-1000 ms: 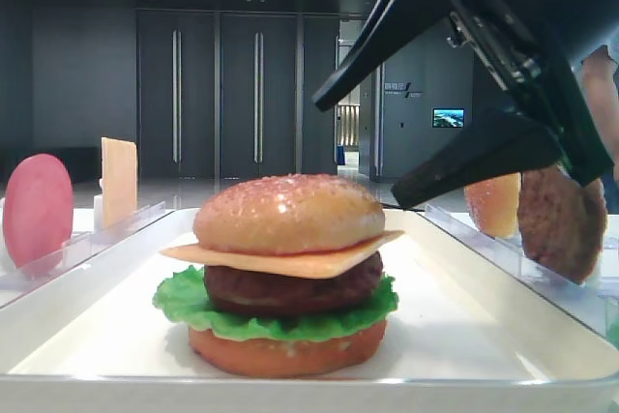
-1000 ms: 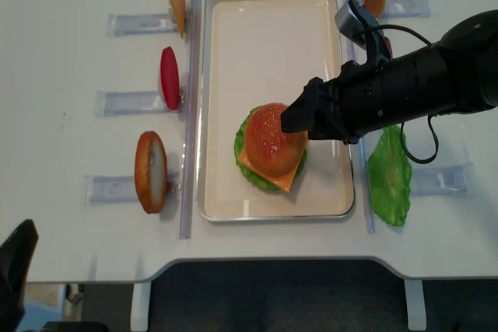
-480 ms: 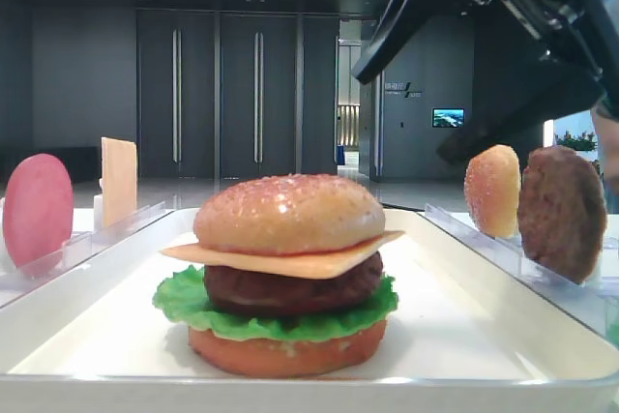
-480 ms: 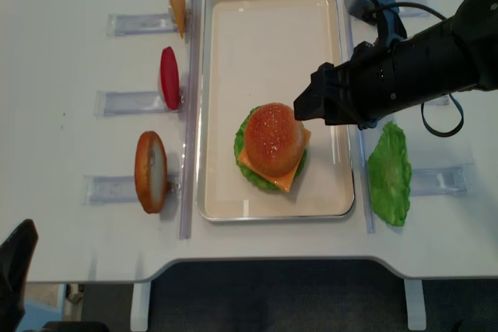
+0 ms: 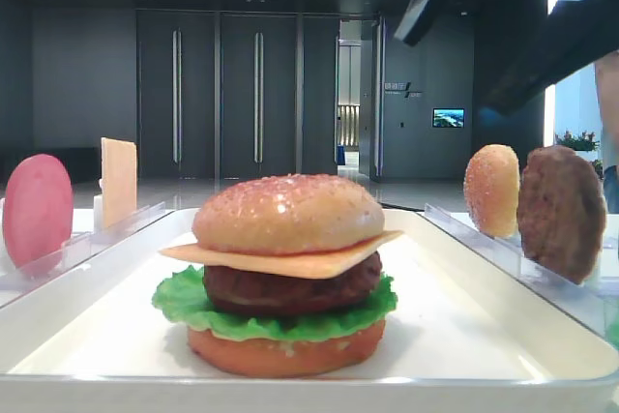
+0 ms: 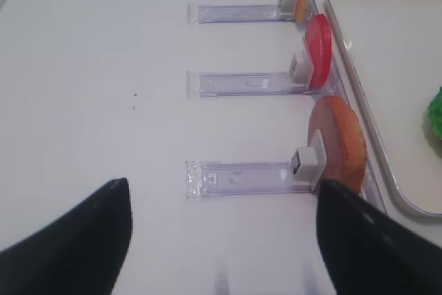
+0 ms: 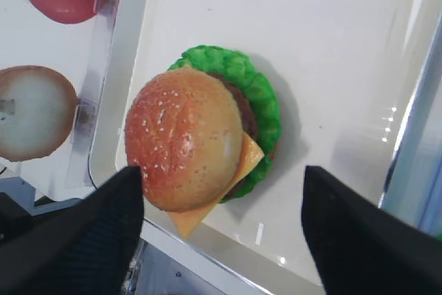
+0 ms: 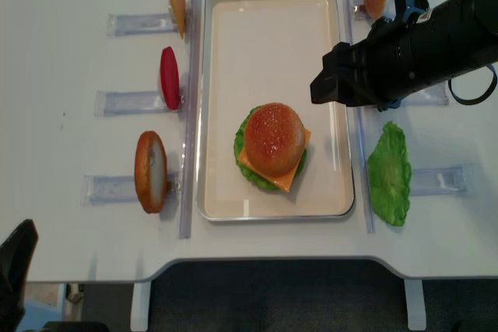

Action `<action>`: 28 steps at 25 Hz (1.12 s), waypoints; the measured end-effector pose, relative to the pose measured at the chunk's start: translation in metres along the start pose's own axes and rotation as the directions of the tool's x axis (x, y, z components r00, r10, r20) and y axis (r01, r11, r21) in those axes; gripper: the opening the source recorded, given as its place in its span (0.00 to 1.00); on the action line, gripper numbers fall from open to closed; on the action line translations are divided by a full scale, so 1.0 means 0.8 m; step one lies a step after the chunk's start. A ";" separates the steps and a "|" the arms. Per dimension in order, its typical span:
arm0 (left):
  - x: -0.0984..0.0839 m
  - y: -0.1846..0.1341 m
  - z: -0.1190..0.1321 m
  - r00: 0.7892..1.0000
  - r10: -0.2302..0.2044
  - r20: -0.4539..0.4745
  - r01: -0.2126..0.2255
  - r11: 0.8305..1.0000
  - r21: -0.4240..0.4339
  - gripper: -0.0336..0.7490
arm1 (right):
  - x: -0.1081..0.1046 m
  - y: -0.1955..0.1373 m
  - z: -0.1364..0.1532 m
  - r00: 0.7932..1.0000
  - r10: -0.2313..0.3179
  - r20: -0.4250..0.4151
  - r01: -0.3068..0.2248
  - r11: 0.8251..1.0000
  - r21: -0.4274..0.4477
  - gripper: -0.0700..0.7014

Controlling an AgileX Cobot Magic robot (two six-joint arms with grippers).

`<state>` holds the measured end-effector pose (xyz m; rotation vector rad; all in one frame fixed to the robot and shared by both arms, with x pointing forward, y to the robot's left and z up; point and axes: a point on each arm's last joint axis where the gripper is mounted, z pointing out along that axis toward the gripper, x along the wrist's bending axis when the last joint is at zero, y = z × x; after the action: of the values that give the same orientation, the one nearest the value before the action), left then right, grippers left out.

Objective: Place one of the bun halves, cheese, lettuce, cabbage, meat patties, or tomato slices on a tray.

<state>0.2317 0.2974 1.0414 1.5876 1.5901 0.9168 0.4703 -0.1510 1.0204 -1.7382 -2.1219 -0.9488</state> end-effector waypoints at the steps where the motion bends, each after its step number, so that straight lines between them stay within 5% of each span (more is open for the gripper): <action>1: 0.000 0.000 0.000 1.000 0.000 0.000 0.000 1.000 0.000 0.86 | 0.001 0.001 -0.003 1.000 -0.005 0.015 0.005 1.000 0.005 0.70; 12: 0.000 0.000 0.000 1.000 0.000 0.000 0.000 1.000 0.000 0.86 | 0.009 0.025 -0.049 0.967 -0.082 0.241 0.074 0.996 0.042 0.70; 23: 0.000 0.000 0.000 1.000 0.000 0.000 0.000 1.000 0.000 0.86 | 0.004 0.042 -0.094 0.854 -0.143 0.501 0.105 0.989 0.103 0.70; 28: 0.000 0.000 0.000 1.000 0.000 0.000 0.000 1.000 0.000 0.86 | -0.004 0.042 -0.102 0.833 -0.125 0.539 0.075 0.991 0.114 0.70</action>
<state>0.2317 0.2974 1.0414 1.5876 1.5901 0.9168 0.4857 -0.2008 1.0921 -2.0509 -2.5670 -0.3834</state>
